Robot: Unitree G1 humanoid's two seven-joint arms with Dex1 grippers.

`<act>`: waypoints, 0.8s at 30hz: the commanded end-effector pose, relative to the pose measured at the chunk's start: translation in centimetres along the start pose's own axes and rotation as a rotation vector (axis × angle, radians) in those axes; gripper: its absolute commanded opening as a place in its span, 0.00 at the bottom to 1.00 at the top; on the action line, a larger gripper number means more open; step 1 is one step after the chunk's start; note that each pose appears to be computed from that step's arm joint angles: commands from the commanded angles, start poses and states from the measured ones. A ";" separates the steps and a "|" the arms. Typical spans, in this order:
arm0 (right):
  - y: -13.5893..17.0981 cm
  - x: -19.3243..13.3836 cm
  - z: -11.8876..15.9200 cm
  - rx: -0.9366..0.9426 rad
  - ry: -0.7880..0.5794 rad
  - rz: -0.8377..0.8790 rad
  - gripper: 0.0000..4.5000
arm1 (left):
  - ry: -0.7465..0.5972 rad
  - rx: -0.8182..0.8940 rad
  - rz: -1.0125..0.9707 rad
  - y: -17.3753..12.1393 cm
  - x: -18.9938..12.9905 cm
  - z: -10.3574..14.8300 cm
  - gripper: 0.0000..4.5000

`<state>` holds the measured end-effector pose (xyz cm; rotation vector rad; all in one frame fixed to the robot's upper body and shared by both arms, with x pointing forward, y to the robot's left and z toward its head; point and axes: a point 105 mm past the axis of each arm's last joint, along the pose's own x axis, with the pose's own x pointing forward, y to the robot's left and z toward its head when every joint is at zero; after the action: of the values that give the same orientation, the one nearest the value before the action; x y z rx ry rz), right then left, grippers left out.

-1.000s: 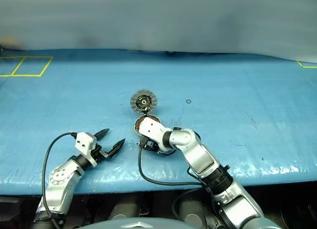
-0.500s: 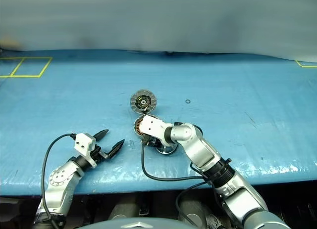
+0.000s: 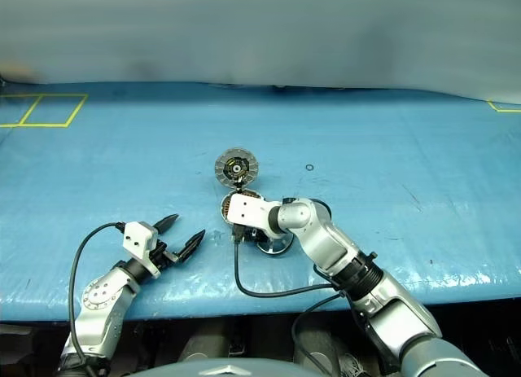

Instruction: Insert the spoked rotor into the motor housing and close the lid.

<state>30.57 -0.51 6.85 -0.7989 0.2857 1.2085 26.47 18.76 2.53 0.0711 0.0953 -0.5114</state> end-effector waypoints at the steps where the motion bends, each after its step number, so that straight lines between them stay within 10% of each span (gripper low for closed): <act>1: 0.7 0.2 -1.1 0.001 0.046 0.045 0.66 | 0.009 -0.013 -0.002 -0.5 -0.3 -0.4 1.00; 5: 0.7 0.2 -1.1 -0.005 0.052 0.048 0.44 | 0.007 -0.014 0.002 -0.6 -0.3 -0.5 1.00; 24: 3.1 1.2 3.6 0.124 -0.125 0.060 0.43 | 0.022 -0.003 0.002 -0.2 -0.8 -0.5 1.00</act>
<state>28.58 2.04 7.12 -0.6388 0.2989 1.2306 26.05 19.04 2.45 0.0777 0.0967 -0.5065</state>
